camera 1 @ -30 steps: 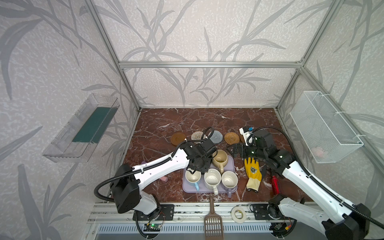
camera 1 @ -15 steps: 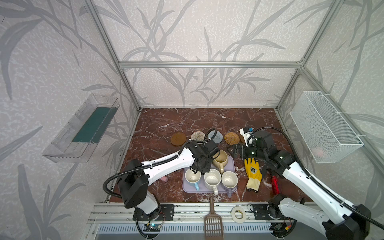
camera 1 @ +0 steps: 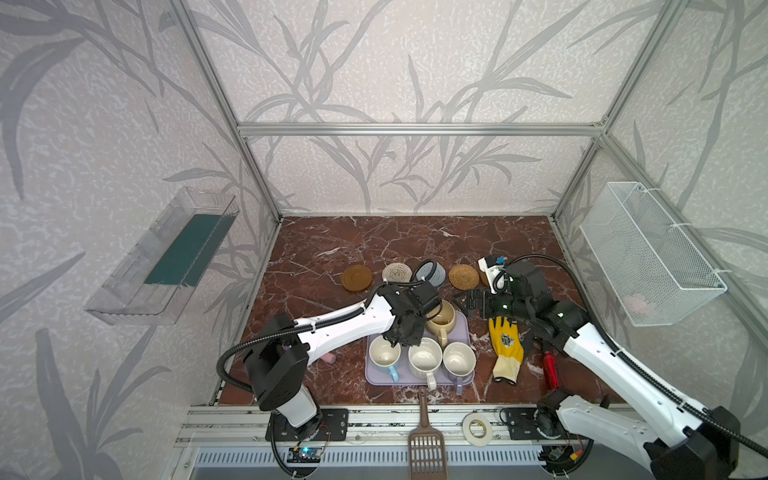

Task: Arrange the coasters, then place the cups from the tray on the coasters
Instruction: 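Close the left gripper on the black mug rim and lift it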

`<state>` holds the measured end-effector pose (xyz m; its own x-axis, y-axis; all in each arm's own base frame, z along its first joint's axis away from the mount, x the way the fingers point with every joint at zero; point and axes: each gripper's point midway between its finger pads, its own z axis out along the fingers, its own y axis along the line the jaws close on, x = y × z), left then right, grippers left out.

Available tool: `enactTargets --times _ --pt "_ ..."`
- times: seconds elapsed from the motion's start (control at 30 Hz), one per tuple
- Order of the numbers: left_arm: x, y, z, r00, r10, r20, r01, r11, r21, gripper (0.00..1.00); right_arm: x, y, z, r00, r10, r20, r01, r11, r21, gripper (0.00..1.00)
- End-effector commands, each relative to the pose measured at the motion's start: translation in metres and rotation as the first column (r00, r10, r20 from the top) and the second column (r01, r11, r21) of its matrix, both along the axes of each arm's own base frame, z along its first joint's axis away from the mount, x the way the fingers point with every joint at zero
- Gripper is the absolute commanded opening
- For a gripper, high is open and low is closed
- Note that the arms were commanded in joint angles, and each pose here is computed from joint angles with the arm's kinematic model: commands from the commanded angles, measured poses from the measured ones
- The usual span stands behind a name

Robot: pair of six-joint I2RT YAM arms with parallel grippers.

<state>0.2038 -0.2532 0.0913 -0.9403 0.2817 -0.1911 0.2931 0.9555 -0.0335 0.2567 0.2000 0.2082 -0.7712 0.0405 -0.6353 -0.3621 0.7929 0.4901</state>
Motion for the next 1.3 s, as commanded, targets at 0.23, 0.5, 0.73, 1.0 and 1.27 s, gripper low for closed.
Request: enactTargets --times 0.23,0.5,0.73,1.0,1.27 --pt "0.014 0.0 -0.003 1.0 0.002 0.019 -0.002 1.0 0.014 0.25 0.0 0.003 0.001 1.0 0.012 0.008 -0.012 1.0 0.002 0.99" --pt "0.021 0.0 -0.008 1.0 0.013 0.007 -0.013 1.0 0.007 0.25 0.0 0.003 0.0 1.0 0.013 0.008 -0.013 1.0 0.0 0.99" --pt "0.026 0.005 -0.016 1.0 0.025 -0.01 -0.025 0.999 0.036 0.25 0.0 0.001 -0.002 1.0 0.01 0.007 -0.01 1.0 -0.009 0.99" --pt "0.03 0.002 -0.021 1.0 0.012 -0.009 -0.012 0.999 0.038 0.23 0.0 0.002 -0.006 1.0 0.009 0.0 -0.009 1.0 -0.011 0.99" --pt "0.034 0.0 -0.017 1.0 0.007 0.001 -0.007 1.0 0.03 0.04 0.001 0.002 -0.007 1.0 0.008 0.003 -0.008 1.0 -0.01 0.99"
